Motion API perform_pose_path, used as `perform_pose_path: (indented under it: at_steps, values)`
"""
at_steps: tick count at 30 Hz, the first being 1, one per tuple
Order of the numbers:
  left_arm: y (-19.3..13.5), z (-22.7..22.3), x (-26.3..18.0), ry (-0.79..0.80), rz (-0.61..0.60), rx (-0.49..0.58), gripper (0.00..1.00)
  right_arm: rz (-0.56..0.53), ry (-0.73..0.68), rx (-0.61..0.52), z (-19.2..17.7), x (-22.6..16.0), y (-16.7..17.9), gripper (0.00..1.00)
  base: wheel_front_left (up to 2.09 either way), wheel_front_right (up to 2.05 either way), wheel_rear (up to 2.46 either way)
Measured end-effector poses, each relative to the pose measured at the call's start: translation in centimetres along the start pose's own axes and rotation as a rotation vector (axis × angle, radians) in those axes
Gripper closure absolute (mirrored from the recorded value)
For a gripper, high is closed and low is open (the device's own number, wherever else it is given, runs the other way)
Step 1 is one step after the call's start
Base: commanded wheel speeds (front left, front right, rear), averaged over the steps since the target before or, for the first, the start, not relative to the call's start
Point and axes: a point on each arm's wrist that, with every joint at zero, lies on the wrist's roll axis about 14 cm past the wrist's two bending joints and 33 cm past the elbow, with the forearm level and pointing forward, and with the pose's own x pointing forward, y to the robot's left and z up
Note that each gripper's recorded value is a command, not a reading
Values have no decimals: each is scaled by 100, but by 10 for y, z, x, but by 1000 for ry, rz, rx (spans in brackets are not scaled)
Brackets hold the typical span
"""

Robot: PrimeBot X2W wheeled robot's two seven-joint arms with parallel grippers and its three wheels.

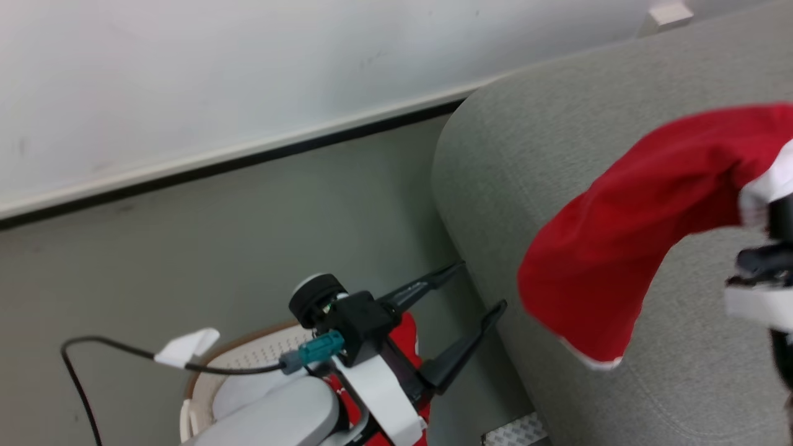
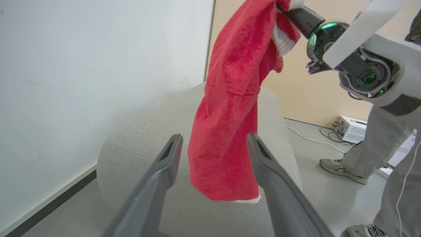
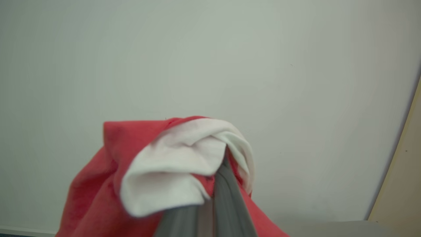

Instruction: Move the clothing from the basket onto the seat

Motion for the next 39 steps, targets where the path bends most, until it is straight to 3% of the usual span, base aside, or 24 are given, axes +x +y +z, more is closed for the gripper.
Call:
perform_pose_path:
  at_steps: [7, 11, 17, 22, 27, 29, 30, 34, 37, 38, 39]
  values:
    - [49, -21, -26, 35, 80, -13, 0, 3, 7, -84, -5, 72, -20, 100, 0, 0, 0]
    - [76, -40, -44, 59, 131, -42, 0, 10, 85, -205, -27, 109, -35, 100, 0, 0, 0]
    - [109, -71, -67, 88, 194, -95, 0, -56, 178, -246, -68, 152, -57, 100, 0, 0, 0]
    - [129, -95, -85, 114, 247, -131, 0, -88, 346, -275, -132, 160, -67, 100, 0, 0, 0]
    - [141, -113, -98, 135, 282, -158, 0, -106, 562, -286, -205, 134, -71, 100, 0, 0, 0]
    - [143, -118, -102, 144, 290, -163, 0, -97, 662, -269, -236, 114, -66, 70, 0, 0, 0]
    - [143, -119, -102, 144, 291, -164, 0, -93, 713, -257, -250, 102, -64, 65, 0, 0, 0]
    - [143, -114, -98, 133, 288, -159, 0, -92, 902, -236, -284, 58, -65, 58, 0, 0, 0]
    - [144, -110, -97, 129, 290, -147, 0, -74, 954, -208, -293, 47, -59, 55, 0, 0, 0]
    - [144, -109, -97, 129, 291, -143, 0, -67, 960, -208, -293, 46, -58, 49, 0, 0, 0]
    - [145, -108, -98, 130, 293, -140, 0, -60, 975, -210, -294, 44, -58, 15, 0, 0, 0]
